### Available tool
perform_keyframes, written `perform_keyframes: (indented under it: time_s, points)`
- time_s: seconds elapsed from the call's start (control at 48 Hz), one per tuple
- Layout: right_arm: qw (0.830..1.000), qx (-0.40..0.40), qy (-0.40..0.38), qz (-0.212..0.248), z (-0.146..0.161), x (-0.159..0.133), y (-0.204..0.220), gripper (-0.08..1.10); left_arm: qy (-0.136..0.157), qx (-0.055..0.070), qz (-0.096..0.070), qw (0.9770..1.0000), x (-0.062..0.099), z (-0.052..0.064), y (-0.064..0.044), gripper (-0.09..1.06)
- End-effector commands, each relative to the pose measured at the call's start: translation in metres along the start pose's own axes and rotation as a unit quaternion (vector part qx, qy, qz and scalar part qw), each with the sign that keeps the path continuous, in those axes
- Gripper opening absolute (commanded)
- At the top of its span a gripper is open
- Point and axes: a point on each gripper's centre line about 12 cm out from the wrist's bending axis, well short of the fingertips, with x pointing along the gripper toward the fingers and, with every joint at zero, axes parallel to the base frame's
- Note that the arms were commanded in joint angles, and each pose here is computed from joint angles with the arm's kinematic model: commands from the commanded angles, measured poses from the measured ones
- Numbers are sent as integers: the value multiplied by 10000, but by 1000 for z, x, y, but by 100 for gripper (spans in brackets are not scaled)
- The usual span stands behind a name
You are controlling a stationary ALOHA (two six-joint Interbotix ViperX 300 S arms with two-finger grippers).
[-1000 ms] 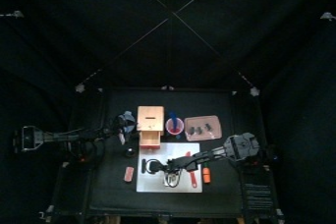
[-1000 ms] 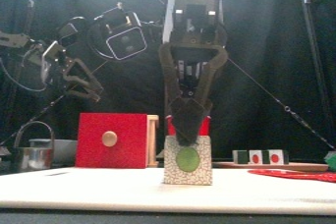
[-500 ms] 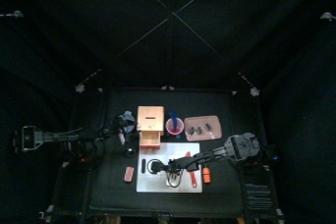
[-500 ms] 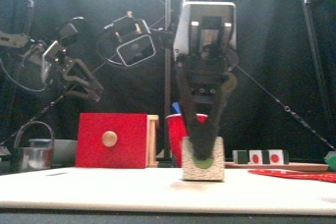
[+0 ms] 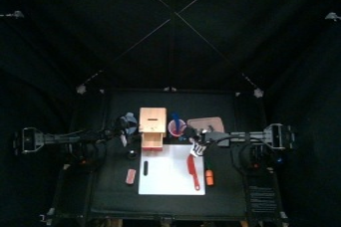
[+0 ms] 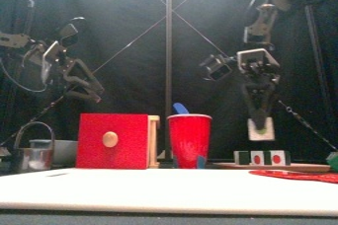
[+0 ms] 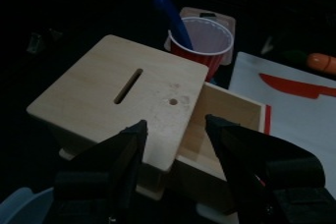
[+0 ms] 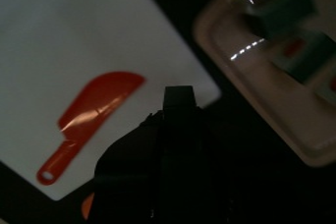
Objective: Place sushi on board then cut the sushi with the knife then place the pieces on the plate
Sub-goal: Place the 4 sushi pieces on the plate
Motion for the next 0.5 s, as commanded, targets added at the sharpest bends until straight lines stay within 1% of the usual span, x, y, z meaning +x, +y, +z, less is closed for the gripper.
perform_keyframes:
  time_s: [0.021,0.125,0.208,0.354,0.438,0.5]
  points:
    - [9991,376,-163,-74,-9,-12,-30,54,-115,18,-14,9999,2,7,-1,87]
    - [9979,582,-216,-189,-18,-13,-49,54,-122,25,-17,9999,2,8,-1,87]
    - [9958,792,-238,-389,-20,-10,-67,54,-138,47,-23,9999,2,8,-1,87]
    - [9892,1305,-237,-630,-17,-6,-97,54,-123,104,-46,9999,2,7,-2,87]
    - [9847,1558,-371,-684,-13,-4,-110,54,-108,151,-59,9998,2,6,-2,87]
    - [9829,1618,-478,-734,-9,-3,-118,54,-116,163,-58,9998,2,7,-1,87]
